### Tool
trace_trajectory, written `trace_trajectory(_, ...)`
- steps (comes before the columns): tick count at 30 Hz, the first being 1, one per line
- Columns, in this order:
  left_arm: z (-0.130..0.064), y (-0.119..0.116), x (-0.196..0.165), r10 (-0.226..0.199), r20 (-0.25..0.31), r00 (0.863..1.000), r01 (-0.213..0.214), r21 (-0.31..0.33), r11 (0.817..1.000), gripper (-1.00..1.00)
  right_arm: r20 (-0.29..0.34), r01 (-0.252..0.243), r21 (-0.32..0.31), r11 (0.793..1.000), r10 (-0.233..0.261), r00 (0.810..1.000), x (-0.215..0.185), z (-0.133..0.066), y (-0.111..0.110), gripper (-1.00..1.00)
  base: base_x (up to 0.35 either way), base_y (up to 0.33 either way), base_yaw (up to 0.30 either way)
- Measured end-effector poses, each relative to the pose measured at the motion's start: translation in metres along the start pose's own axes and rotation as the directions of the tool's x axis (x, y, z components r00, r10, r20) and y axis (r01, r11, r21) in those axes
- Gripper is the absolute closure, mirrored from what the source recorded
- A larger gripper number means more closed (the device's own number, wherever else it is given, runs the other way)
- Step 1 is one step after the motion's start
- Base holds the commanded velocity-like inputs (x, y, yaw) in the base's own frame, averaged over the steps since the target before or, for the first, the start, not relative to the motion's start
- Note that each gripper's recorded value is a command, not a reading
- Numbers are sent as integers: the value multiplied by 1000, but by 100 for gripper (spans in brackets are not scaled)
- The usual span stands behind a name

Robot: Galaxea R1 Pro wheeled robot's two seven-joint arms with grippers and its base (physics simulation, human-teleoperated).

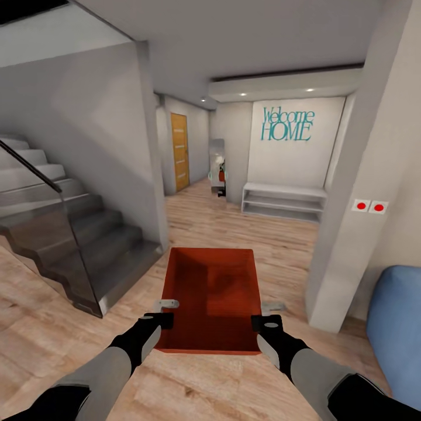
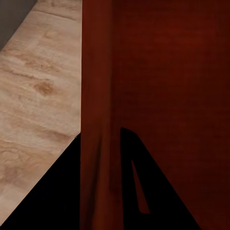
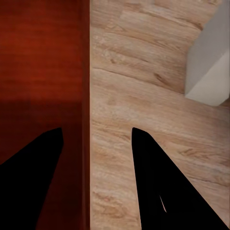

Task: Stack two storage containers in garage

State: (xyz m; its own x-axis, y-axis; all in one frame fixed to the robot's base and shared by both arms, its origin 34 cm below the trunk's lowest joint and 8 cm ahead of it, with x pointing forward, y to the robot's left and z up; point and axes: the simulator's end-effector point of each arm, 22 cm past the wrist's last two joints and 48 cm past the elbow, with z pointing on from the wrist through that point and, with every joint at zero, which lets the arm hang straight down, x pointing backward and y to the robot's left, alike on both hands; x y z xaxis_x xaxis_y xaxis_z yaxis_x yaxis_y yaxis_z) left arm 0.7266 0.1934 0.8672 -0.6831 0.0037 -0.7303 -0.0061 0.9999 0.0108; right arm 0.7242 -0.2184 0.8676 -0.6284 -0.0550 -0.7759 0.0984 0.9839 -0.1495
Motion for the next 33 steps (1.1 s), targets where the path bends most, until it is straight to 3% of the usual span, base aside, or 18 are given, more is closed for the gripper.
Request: trace_trajectory(33,0,0,0,0,0,1000,0,0,1000,100,0,0,0,1000,0,1000,0,0,0,100,322,0,0)
